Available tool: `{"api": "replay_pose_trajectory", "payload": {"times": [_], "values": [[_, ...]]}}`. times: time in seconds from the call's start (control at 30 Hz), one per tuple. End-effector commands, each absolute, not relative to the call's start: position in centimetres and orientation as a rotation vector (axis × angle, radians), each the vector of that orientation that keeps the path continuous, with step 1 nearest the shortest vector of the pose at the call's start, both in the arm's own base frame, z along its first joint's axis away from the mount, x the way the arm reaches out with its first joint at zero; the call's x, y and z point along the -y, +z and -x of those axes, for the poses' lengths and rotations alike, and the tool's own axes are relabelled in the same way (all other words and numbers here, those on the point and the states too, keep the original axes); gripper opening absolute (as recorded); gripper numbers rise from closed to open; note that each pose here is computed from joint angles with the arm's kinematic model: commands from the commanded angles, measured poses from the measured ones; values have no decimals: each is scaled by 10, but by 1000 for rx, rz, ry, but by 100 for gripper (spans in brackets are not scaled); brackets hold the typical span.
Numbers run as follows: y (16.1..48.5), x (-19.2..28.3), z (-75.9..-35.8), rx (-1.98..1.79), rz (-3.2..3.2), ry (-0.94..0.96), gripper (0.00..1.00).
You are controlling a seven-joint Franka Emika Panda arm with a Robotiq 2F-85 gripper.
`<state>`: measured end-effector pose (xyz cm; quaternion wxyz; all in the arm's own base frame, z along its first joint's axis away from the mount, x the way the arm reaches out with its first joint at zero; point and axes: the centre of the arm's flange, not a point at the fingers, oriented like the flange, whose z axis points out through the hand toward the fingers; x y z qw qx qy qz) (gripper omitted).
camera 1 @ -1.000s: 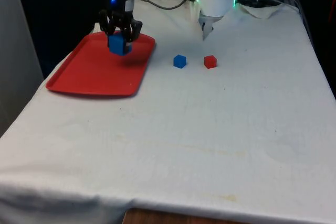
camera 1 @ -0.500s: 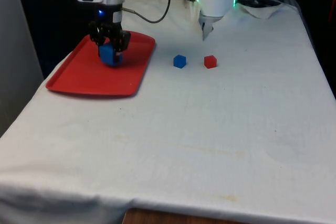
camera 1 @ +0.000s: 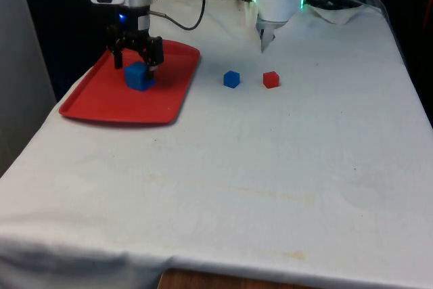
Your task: Pick up the largest block and place it onto the tray.
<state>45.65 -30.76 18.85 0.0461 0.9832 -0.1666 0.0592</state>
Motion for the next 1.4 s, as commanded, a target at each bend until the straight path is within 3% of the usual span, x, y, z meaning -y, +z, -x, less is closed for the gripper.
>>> {"api": "replay_pose_trajectory", "payload": {"times": [0.0, 0.27, 1.37], "values": [[189, 309, -457, 505, -3006, 193, 100], [189, 309, -457, 510, -3000, 183, 100], [267, 295, -488, 410, -2976, 256, 100]]}}
